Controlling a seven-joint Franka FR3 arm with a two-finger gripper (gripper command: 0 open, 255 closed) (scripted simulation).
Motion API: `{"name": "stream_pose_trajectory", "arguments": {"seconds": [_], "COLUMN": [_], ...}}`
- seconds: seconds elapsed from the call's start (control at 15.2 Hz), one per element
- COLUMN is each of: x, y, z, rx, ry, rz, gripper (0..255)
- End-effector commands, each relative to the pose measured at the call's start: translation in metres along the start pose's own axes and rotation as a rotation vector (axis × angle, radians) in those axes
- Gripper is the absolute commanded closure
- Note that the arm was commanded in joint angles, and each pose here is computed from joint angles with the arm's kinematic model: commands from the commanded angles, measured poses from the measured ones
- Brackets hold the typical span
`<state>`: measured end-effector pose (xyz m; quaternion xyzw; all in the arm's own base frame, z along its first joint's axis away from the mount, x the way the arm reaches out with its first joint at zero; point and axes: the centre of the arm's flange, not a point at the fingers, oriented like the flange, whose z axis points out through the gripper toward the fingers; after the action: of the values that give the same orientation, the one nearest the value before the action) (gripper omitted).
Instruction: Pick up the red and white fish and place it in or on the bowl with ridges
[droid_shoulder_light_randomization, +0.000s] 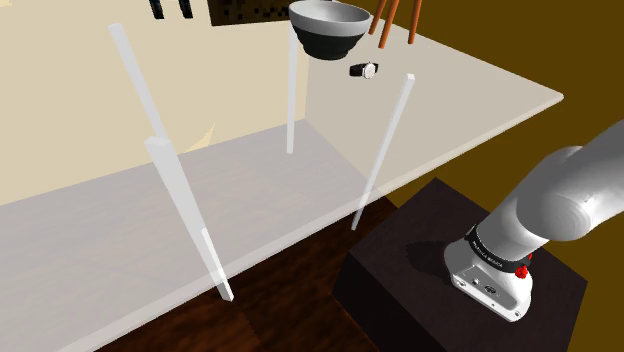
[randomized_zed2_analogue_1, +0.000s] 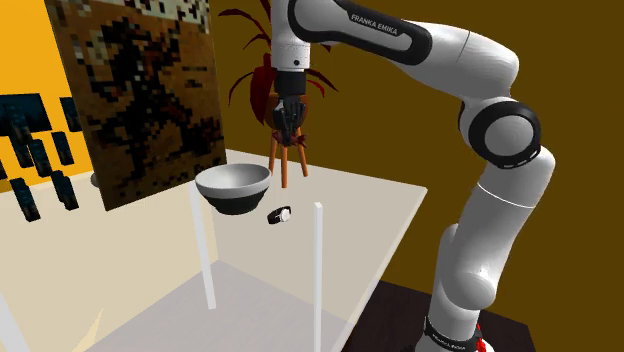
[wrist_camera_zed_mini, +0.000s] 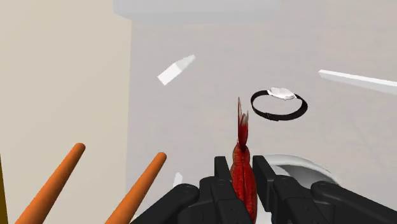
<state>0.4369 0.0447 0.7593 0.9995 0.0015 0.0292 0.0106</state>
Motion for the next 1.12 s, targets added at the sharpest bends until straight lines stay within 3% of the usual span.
{"name": "stream_pose_trajectory", "arguments": {"seconds": [0.0,0.59,1.06], "x": [0.024,0.132,0.13], "y": [-0.011,-0.064,-0.065], "z": [0.001,0.006,0.043], "rx": [0.0,0.0,0.0], "ry": [0.001,0.001,0.001], "rz": [0.0,0.0,0.0], "gripper": [255,255,255]}}
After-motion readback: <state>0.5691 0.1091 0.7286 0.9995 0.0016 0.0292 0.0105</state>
